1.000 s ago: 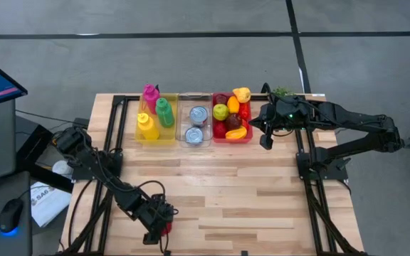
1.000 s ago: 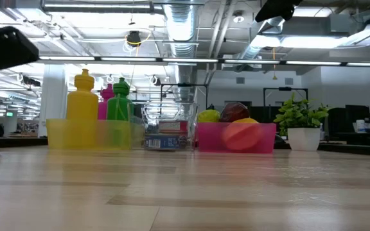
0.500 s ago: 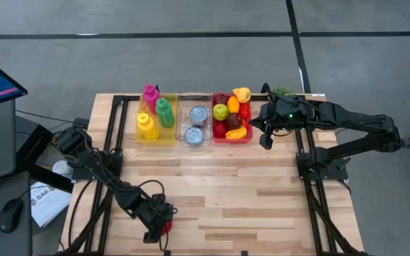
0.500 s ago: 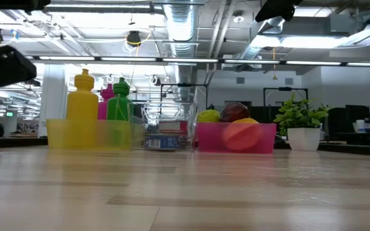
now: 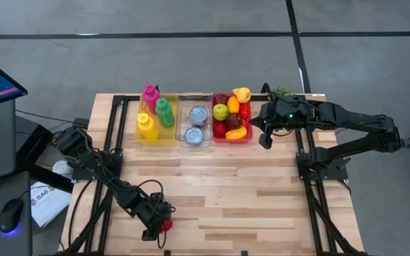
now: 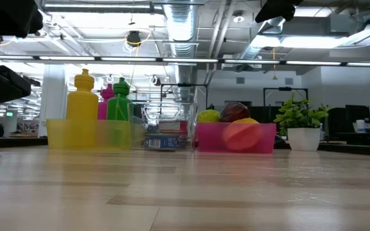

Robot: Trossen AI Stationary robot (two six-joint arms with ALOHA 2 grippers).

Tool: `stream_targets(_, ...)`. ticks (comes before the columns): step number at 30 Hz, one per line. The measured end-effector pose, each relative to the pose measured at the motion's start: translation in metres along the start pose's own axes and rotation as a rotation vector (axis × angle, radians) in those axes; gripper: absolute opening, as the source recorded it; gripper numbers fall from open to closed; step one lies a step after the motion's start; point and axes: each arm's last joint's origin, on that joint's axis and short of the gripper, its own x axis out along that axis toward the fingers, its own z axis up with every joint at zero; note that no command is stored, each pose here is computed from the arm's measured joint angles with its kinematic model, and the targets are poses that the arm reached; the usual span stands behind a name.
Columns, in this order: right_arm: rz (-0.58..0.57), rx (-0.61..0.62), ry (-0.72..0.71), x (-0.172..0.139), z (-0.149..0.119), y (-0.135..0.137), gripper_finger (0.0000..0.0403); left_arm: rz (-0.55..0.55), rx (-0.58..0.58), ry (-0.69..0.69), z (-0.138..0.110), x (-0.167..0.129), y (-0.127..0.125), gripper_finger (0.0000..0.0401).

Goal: Pick & Place Food Item
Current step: Put the red apple into the pink bin

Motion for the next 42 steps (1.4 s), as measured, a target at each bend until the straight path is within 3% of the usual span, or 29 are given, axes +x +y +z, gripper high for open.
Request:
stream_targets(13,-0.035,0.019,-0.002,0.000,0.000,-0.001,0.0008,-0.015,-0.014,-0.122,0.009,0.000,-0.003,0.0299)
stream_targets(25,-0.038,0.028,-0.002,0.000,0.000,-0.002,0.0008,-0.007,-0.151,-0.145,0.018,-0.002,0.006,0.0293)
stream_targets(35,-0.035,0.027,-0.002,0.000,0.000,-0.001,0.0008,0.026,-0.327,-0.278,0.056,-0.027,0.052,0.0292)
stream_targets(42,-0.035,0.001,0.015,0.000,-0.002,-0.002,0.0008,0.012,-0.468,-0.517,0.089,-0.066,0.095,0.0294)
